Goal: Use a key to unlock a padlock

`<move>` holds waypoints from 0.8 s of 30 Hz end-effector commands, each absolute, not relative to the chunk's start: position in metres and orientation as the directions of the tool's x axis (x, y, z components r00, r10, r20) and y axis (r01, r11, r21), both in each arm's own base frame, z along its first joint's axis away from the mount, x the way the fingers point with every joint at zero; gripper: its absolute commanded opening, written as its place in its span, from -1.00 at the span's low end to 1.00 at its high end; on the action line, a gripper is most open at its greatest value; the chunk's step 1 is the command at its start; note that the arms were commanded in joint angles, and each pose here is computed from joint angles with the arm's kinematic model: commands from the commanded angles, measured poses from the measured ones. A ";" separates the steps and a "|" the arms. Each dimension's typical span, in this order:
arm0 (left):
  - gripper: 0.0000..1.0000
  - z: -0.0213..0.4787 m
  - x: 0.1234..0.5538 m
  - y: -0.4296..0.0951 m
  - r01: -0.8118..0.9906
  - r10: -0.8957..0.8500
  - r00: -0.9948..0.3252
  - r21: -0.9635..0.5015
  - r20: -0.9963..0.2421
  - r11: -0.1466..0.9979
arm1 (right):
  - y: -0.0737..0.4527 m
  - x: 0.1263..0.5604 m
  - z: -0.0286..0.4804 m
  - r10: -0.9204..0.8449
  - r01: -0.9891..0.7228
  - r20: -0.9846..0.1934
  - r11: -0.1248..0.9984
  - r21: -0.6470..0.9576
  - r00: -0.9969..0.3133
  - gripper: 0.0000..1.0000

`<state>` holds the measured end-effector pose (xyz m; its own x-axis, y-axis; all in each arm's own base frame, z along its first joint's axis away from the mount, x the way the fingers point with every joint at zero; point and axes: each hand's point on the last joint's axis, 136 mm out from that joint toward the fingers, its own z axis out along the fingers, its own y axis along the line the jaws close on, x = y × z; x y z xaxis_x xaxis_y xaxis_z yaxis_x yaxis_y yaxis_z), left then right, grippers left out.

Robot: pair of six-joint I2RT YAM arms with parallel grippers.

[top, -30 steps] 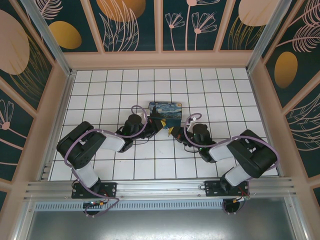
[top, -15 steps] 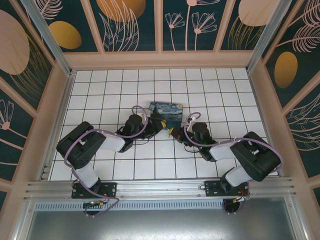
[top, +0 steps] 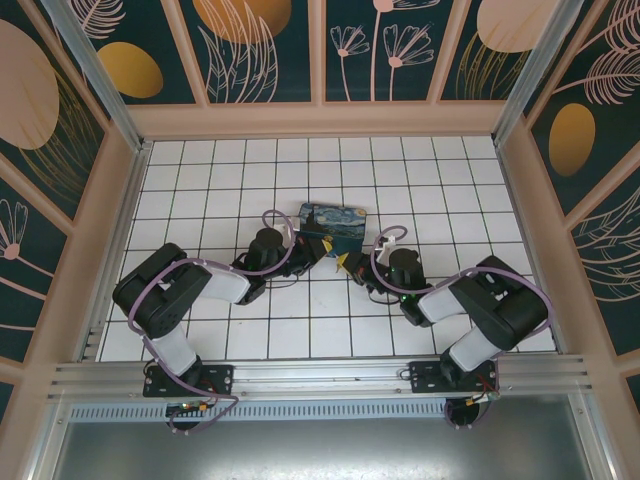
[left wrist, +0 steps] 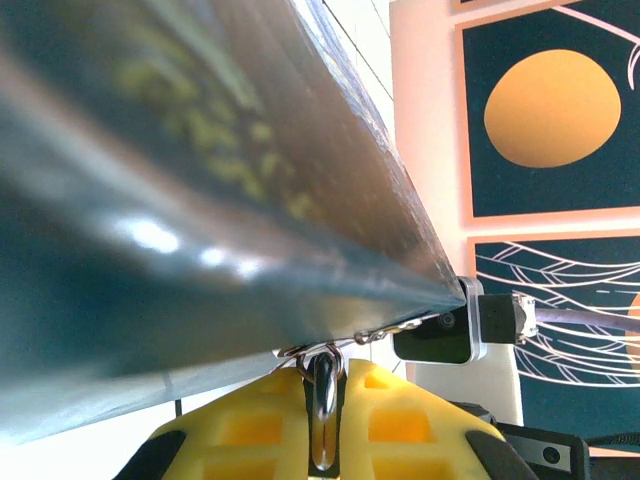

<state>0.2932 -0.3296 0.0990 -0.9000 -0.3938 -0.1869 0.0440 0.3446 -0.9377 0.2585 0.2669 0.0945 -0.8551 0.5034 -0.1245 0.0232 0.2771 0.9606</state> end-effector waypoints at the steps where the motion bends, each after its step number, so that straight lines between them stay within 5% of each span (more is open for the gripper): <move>1: -1.00 0.087 0.256 -0.347 0.046 -0.235 -0.963 -0.940 -0.132 0.338 | 0.288 0.273 0.164 0.468 -0.220 -0.294 0.205 0.954 -0.833 -1.00; 6: -1.00 0.085 0.257 -0.345 0.055 -0.231 -0.962 -0.929 -0.148 0.366 | 0.275 0.280 0.144 0.451 -0.213 -0.402 0.414 0.885 -0.797 -1.00; 11: -1.00 0.082 0.256 -0.346 0.055 -0.223 -0.964 -0.926 -0.147 0.373 | 0.262 0.280 0.136 0.440 -0.223 -0.468 0.500 0.837 -0.766 -1.00; 20: -1.00 0.082 0.256 -0.347 0.055 -0.221 -0.964 -0.927 -0.146 0.372 | 0.270 0.276 0.148 0.459 -0.263 -0.462 0.433 0.862 -0.759 -1.00; 24: -1.00 0.079 0.257 -0.346 0.054 -0.221 -0.964 -0.922 -0.149 0.384 | 0.277 0.269 0.172 0.493 -0.278 -0.389 0.284 0.918 -0.778 -1.00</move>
